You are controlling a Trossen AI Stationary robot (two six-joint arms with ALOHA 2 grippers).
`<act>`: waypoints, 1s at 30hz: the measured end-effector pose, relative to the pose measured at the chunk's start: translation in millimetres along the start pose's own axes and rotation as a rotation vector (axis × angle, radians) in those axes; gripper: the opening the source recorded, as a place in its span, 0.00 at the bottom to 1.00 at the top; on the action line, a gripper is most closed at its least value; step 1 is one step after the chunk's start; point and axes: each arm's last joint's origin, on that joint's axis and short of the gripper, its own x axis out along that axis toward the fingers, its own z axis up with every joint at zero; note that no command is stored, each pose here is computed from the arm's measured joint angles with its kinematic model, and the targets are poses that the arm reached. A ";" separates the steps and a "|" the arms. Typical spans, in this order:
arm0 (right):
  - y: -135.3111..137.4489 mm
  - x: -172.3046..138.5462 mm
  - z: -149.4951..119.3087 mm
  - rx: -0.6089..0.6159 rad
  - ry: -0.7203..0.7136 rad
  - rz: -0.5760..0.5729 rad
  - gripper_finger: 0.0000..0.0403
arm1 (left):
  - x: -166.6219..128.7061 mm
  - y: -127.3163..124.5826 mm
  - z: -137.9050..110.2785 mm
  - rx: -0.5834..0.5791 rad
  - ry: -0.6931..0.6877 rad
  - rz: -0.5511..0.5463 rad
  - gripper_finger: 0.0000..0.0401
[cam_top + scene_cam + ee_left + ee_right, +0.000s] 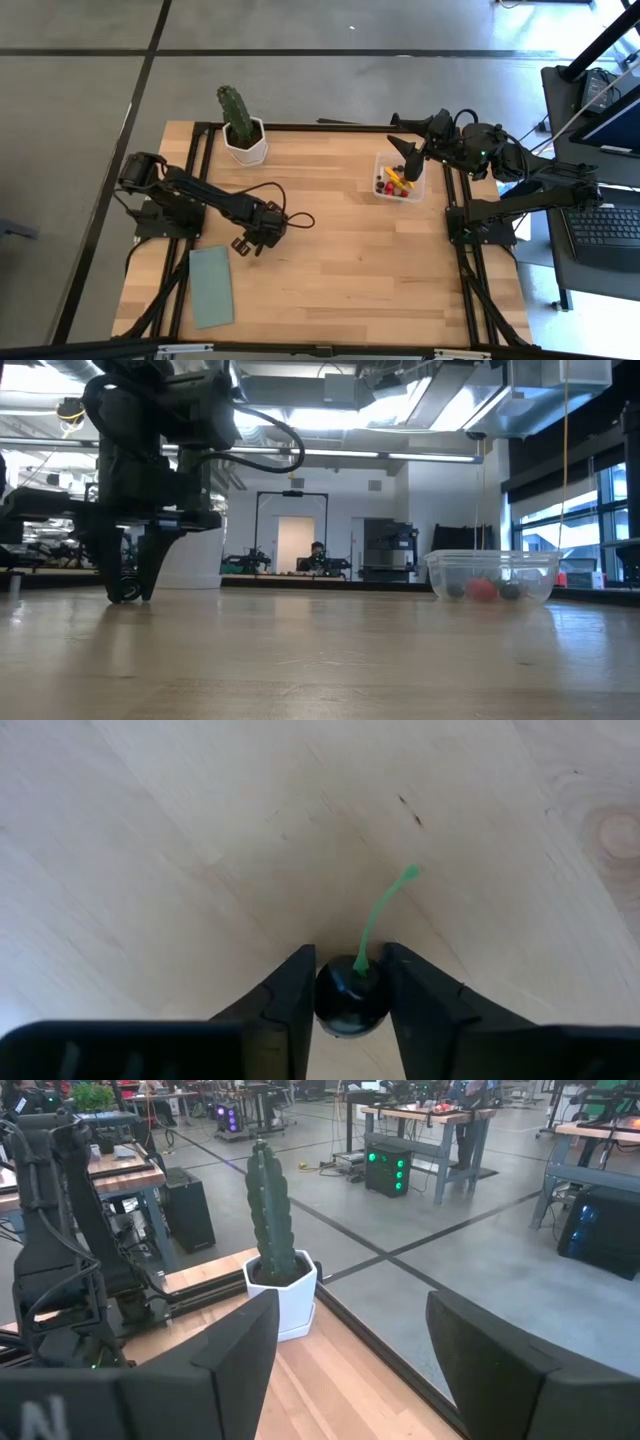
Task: Pick and placing Produce into tupperware
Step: Put the black cherry into the transparent bin
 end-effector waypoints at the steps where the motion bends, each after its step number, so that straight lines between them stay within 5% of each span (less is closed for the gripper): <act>1: 0.0 0.0 0.0 0.000 0.000 0.000 0.63 | -1.4 1.0 1.3 0.000 0.003 0.006 0.25; 11: 0.1 0.1 0.0 0.003 0.000 0.000 0.63 | -43.1 36.5 37.9 -0.129 -0.210 0.108 0.25; 22: 0.1 0.1 0.0 0.004 0.000 0.000 0.63 | -112.7 139.4 62.1 -0.388 -1.014 0.452 0.26; 26: 0.1 0.0 0.1 0.004 -0.001 0.001 0.63 | -102.4 170.1 61.7 -0.465 -1.195 0.541 0.24; 30: 0.1 0.0 0.1 0.004 -0.001 0.001 0.63 | -67.0 201.0 70.2 -0.540 -1.233 0.521 0.24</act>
